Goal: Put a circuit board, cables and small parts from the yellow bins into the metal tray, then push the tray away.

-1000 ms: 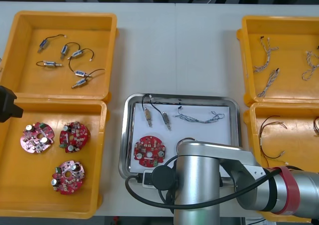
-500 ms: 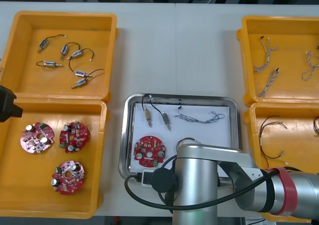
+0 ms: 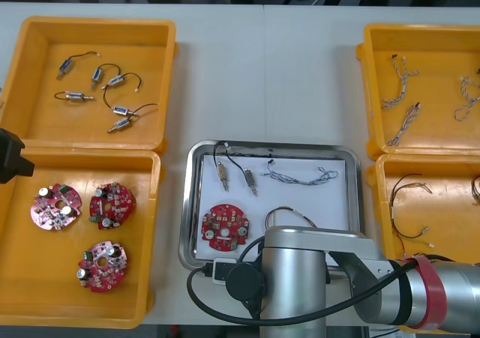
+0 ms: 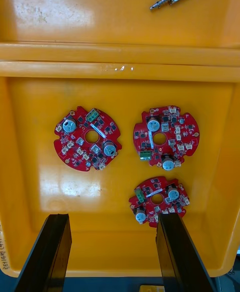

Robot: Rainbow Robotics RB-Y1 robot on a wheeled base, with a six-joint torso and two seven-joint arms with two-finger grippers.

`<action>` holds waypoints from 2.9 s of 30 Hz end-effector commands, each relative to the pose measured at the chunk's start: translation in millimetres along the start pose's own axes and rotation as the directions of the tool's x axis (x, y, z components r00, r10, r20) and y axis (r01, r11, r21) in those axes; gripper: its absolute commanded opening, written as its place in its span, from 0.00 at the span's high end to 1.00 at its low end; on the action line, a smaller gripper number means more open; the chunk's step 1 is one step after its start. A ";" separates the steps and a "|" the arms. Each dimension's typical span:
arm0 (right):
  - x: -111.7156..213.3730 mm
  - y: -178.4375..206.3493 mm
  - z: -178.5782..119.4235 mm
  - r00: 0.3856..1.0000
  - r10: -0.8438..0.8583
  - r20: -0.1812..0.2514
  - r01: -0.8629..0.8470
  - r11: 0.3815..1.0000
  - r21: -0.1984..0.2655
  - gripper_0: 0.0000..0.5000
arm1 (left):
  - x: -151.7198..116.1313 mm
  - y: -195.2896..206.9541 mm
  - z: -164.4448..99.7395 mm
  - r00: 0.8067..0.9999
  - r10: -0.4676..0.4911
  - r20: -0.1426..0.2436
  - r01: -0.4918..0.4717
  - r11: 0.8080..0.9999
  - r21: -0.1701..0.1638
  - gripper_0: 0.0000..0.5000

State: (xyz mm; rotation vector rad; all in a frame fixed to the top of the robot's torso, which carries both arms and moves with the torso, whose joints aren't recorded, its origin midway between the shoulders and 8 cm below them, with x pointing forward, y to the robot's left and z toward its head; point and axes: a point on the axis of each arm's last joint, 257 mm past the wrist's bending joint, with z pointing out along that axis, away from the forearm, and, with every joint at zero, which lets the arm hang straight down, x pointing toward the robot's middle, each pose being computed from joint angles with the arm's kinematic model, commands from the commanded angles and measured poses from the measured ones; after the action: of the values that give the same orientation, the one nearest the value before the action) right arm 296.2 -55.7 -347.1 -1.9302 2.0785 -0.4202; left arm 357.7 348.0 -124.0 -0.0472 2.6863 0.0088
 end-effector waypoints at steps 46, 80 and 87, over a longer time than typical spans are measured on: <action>-9.5 -75.6 -22.0 0.994 -0.084 0.073 0.077 0.992 0.102 1.00 | -0.8 1.1 -5.3 0.999 0.028 0.026 -0.028 1.000 -0.004 0.00; -28.4 -201.1 -36.2 0.996 -0.062 0.070 0.049 0.982 0.180 1.00 | -0.8 1.1 -5.3 0.999 0.028 0.026 -0.028 1.000 -0.004 0.00; -29.0 -224.2 -34.9 0.995 -0.047 0.085 0.026 0.973 0.227 1.00 | -0.8 1.1 -5.3 0.999 0.028 0.026 -0.028 1.000 -0.004 0.00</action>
State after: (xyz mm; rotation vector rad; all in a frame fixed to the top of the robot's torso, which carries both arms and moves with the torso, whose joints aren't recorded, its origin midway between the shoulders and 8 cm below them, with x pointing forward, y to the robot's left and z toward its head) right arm 466.6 -51.4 -261.2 -1.8636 1.9200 -0.5196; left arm 357.7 347.8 -123.9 -0.0468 2.6857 0.0088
